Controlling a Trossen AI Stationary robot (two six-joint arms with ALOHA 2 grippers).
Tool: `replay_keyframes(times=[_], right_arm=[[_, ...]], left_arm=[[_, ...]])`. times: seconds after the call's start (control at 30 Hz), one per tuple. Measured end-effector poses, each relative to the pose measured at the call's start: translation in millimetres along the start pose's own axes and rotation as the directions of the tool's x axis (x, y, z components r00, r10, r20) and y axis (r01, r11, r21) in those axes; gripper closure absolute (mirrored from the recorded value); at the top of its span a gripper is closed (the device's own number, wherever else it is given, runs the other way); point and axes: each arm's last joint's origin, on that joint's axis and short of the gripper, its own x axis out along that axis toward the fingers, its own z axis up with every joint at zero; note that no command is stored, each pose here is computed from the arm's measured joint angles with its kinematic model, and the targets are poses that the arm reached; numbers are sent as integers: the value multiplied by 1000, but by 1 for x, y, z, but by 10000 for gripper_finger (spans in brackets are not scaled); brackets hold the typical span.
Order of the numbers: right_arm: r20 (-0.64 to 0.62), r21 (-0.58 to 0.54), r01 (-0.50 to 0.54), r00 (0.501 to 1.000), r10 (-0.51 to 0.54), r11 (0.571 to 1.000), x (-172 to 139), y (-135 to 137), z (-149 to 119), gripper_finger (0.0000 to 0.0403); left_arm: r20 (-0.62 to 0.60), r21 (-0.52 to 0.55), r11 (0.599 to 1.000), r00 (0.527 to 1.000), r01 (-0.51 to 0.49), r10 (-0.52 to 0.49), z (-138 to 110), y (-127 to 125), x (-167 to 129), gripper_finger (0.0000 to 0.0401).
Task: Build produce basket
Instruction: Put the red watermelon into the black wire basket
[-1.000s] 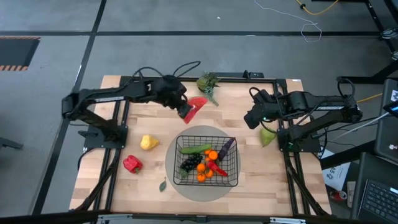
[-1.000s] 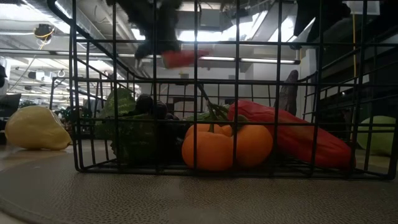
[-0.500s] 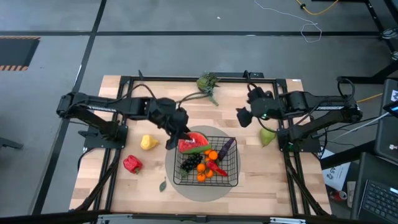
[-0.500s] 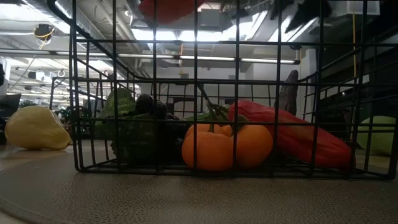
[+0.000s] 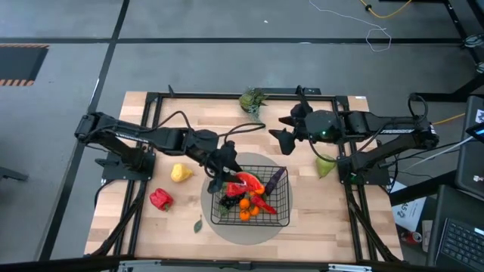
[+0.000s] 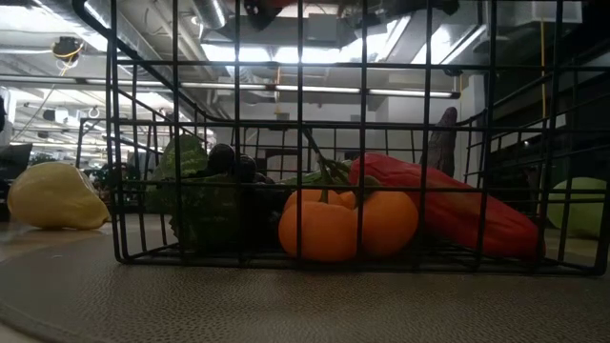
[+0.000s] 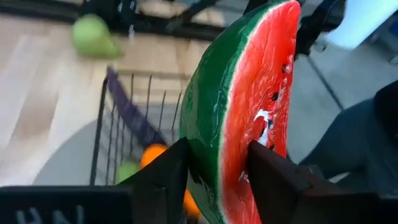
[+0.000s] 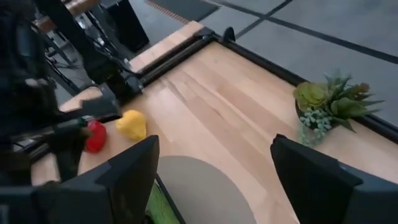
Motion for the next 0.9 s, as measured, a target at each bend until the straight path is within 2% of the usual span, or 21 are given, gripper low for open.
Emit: replay_keyframes(times=[0.2,0.5,0.63,0.83,0.9], right_arm=[[-54,-16,13,998,-13,1000,2,-2,-5,94],[-64,30,16,998,-14,999,2,-2,-6,94],[-51,38,6,999,-4,999,2,-1,-4,94],[-44,42,0,999,2,999,2,0,-4,94],[-44,42,0,999,2,999,2,0,-4,94]], left_arm=[[-6,-153,988,999,31,-32,-1,-2,4,229],[-6,-224,974,999,35,-38,-1,-2,4,222],[-9,-226,974,999,28,-31,-2,-2,4,221],[14,-160,987,1000,18,-16,0,-1,4,221],[10,-176,984,1000,20,-19,0,-1,4,220]])
